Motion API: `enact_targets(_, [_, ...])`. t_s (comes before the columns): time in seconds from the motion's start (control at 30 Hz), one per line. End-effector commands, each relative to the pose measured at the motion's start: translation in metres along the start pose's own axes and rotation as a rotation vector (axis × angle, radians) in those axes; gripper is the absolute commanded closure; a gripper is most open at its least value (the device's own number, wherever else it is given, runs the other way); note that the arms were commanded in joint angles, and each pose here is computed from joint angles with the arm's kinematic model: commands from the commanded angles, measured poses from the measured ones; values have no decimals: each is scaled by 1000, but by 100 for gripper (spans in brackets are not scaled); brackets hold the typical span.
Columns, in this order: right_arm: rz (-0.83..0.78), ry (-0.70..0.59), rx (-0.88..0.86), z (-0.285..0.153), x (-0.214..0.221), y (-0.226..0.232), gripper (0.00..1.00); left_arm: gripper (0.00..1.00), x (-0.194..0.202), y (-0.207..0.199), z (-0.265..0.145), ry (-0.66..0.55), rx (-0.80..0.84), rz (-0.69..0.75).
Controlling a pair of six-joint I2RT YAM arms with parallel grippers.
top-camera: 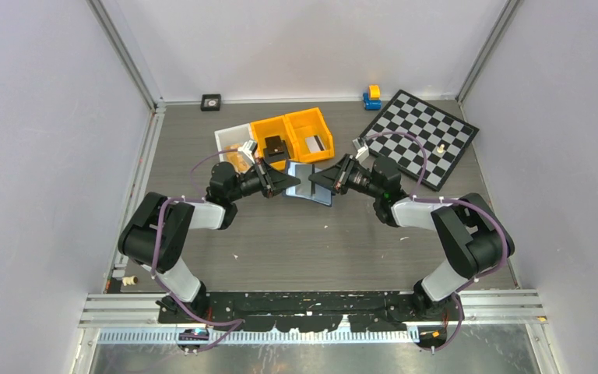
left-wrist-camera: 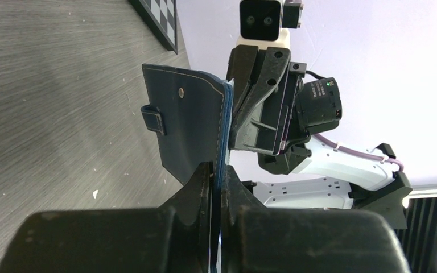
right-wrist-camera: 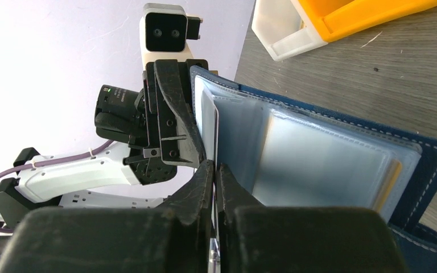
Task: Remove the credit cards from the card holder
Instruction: Remove the credit card from the card holder.
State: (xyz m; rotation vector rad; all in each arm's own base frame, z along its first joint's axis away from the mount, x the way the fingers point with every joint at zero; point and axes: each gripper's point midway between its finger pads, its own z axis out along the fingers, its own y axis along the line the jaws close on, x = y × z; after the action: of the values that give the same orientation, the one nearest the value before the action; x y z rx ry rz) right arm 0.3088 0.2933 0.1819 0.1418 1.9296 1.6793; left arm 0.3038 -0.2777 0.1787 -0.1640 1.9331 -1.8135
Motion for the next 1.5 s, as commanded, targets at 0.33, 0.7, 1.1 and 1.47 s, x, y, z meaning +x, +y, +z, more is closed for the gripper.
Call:
enact_targets(0.33, [-72,-44,-20,-4,-9,15,70,100,-6,-43,-2,-16,129,116])
enact_targets(0.7, [-69,-75,-29,-10,-14,17,86,100,-10,-46,-7,-43,139,123])
enact_targets(1.1, [-61,-95,-25,-14,-18,15,100,93,-12,-47,-9,-52,156,117])
enact_targets(1.47, [-60,-99,-21,-14,-20,14,99,100,-13,-46,-10,-53,154,117])
